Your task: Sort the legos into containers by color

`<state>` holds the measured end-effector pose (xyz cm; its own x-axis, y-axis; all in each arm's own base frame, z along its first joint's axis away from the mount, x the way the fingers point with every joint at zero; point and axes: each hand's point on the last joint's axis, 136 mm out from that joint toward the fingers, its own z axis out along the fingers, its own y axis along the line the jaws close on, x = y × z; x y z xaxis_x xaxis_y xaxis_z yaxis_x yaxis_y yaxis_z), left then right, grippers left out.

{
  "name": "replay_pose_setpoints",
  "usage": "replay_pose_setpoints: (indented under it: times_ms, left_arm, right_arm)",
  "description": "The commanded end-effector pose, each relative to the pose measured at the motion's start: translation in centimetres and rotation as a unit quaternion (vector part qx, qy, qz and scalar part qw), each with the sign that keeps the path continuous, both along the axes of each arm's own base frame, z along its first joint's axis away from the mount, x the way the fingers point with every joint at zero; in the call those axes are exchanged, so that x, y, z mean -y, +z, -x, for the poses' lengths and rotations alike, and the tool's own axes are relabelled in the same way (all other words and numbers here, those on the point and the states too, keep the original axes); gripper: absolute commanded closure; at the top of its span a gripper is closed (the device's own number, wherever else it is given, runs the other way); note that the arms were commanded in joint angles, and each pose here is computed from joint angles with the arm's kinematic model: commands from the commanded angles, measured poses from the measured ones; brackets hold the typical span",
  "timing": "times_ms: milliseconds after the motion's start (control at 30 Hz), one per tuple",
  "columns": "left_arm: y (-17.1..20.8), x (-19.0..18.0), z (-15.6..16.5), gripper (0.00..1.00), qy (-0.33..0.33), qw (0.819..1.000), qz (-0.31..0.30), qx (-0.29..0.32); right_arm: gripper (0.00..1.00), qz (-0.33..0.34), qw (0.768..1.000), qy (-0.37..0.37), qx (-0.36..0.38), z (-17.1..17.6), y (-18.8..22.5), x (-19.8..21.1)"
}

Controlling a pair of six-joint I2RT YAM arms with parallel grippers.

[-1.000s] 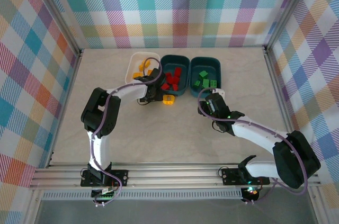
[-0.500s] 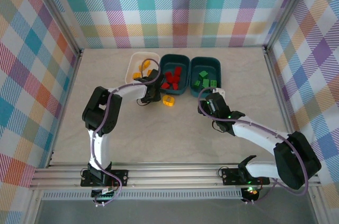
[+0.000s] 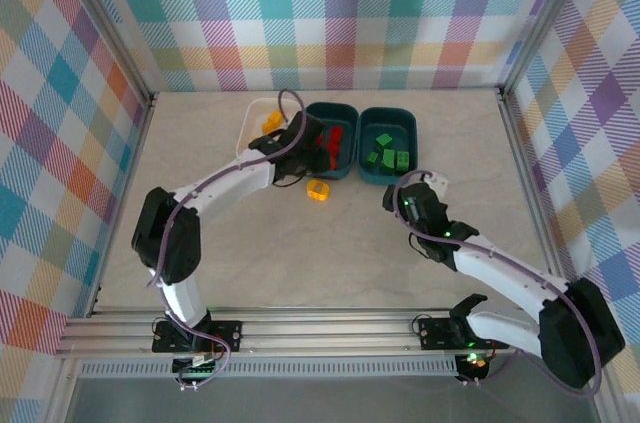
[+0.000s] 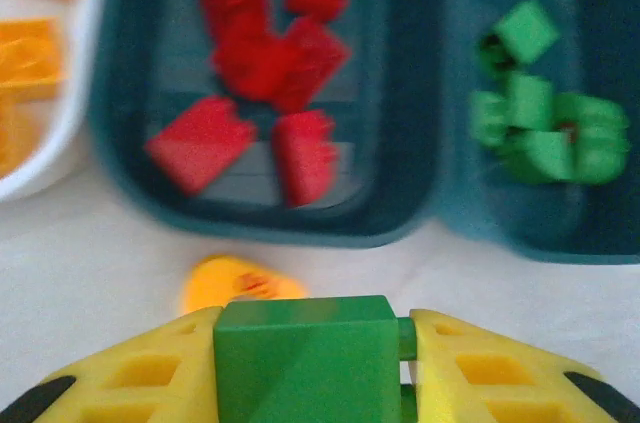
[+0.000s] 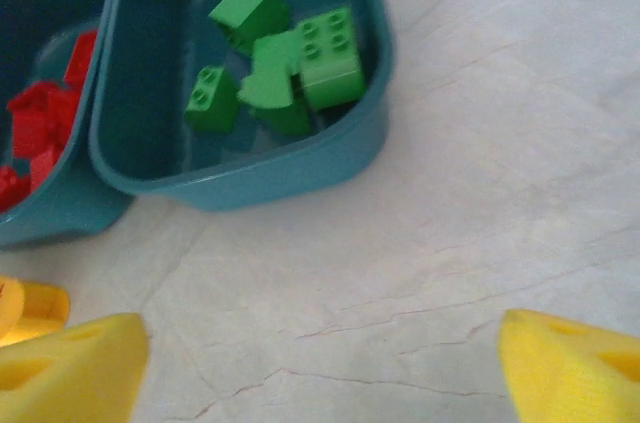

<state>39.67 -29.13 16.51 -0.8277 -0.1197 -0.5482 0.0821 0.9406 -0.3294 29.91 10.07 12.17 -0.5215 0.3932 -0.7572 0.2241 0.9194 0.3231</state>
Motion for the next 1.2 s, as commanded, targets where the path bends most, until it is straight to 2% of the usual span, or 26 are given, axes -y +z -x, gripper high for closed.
replay_pose_setpoints:
  times_ms: [0, 167, 267, 400, 500, 567, 633, 767, 1033, 1167]
  left_arm:
    - [-1.5, 5.7, 1.0, 0.6, -0.07, 0.997, 0.013, -0.029]
    - [-2.4, 11.6, -1.1, 0.59, -0.111, 0.993, 0.033, -0.029]
    - [-3.6, 13.2, -2.5, 0.58, -0.115, 0.992, 0.022, -0.041]
    - [-3.3, 14.5, -4.3, 0.53, -0.113, 0.993, 0.018, -0.027]
    - [-2.9, 14.8, -5.0, 0.39, -0.11, 0.994, 0.011, -0.024]
    - [-2.1, 14.6, -5.0, 0.25, -0.109, 0.994, 0.008, -0.017]
    - [-1.2, 14.0, -4.7, 0.17, -0.108, 0.994, 0.001, -0.005]
    - [0.0, 11.8, -2.6, 0.15, -0.114, 0.993, -0.02, 0.024]
    - [-4.6, 2.1, 3.2, 0.16, -0.116, 0.983, -0.139, 0.045]
    - [-6.9, -0.4, 4.4, 0.16, -0.124, 0.974, -0.187, 0.043]
  right_arm:
    - [0.0, -0.02, 0.997, -0.073, 0.004, 0.6, -0.2, 2.9]
    - [0.0, -0.03, 0.995, -0.092, 0.006, 1.0, 0.1, 3.9]
    - [0.0, -0.034, 0.995, -0.089, 0.011, 1.0, 0.4, 4.0]
    - [0.0, -0.038, 0.996, -0.078, 0.014, 0.9, 0.5, 3.7]
    - [0.0, -0.04, 0.997, -0.071, 0.013, 0.8, 0.5, 3.4]
    - [0.0, -0.04, 0.997, -0.066, 0.011, 0.7, 0.5, 3.2]
    - [0.0, -0.042, 0.997, -0.061, 0.013, 0.7, 0.6, 3.1]
    - [0.0, -0.044, 0.997, -0.056, 0.012, 0.6, 0.6, 2.9]
    - [0.0, -0.058, 0.997, -0.041, 0.003, 0.5, 0.1, 2.0]
    - [0.0, -0.061, 0.998, -0.033, -0.008, 0.2, -0.5, 1.4]
